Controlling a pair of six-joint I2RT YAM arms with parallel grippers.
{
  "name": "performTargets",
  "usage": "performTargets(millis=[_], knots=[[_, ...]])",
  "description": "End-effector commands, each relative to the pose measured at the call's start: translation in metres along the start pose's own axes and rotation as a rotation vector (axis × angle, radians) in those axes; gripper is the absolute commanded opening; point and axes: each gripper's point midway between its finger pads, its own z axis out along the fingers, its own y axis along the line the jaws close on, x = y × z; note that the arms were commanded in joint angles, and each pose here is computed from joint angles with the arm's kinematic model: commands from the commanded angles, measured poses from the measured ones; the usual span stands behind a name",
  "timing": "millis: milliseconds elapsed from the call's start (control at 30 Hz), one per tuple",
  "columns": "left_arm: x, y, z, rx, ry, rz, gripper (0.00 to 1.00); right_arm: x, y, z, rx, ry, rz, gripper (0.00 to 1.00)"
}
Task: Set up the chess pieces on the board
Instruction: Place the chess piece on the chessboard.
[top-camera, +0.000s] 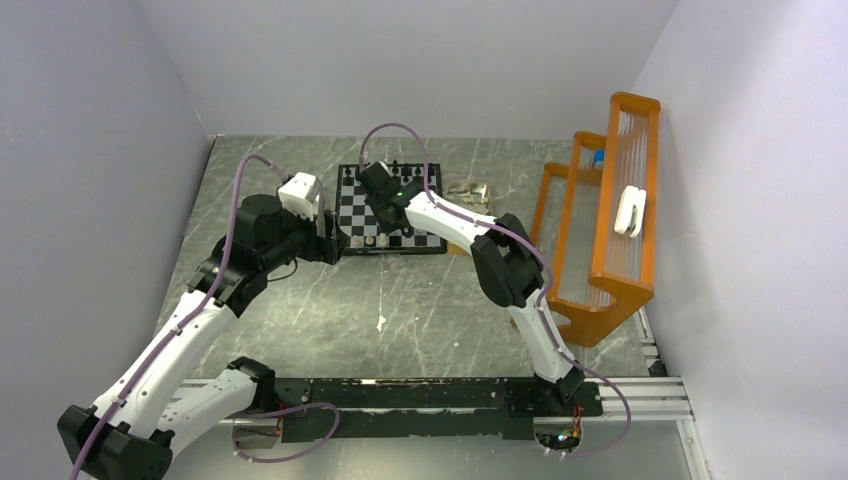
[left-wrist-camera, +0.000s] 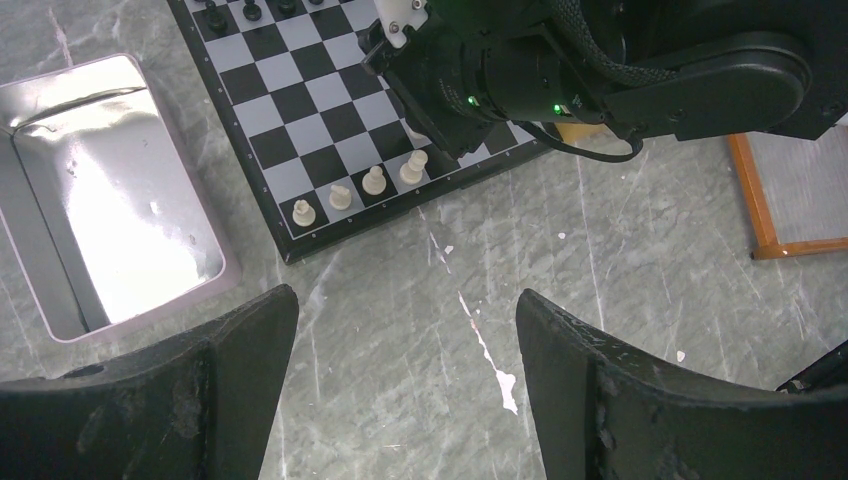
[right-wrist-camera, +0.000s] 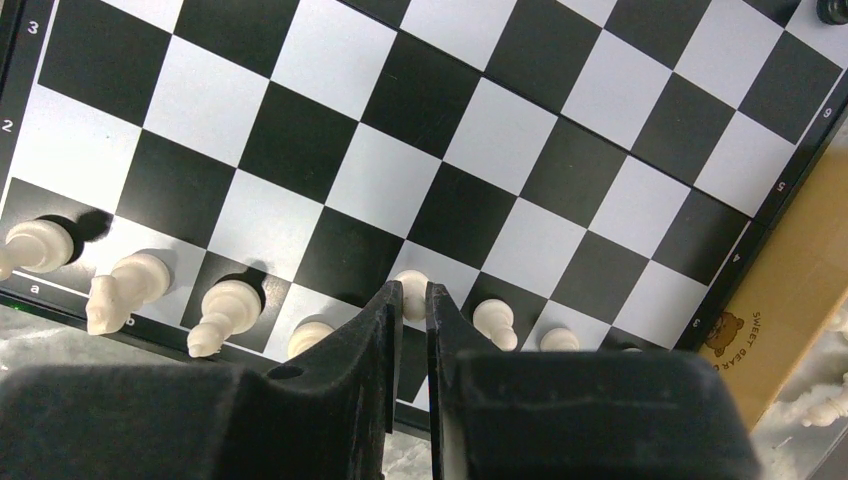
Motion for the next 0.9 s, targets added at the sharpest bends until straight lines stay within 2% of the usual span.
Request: performTargets(millis=[0,600,867], knots=[[-0.0042,0.0022,-0.0025,-0.004,-0.014,-0.002,0.84,0.0112,-0.0096,0.001,0.023,0.034,0.006,0.17],[-0.004,0.0017,-0.0025,-0.001,-0.014,-0.002,0.84,0.0146,-0.0143,0.001,0.02,0.04,0.02,0.17],[-0.004,0.0017,-0.0025,-0.001,-0.014,-0.002,0.84,0.0124,-0.0085,0.0011,-0.011,0.033,0.025,0.22]])
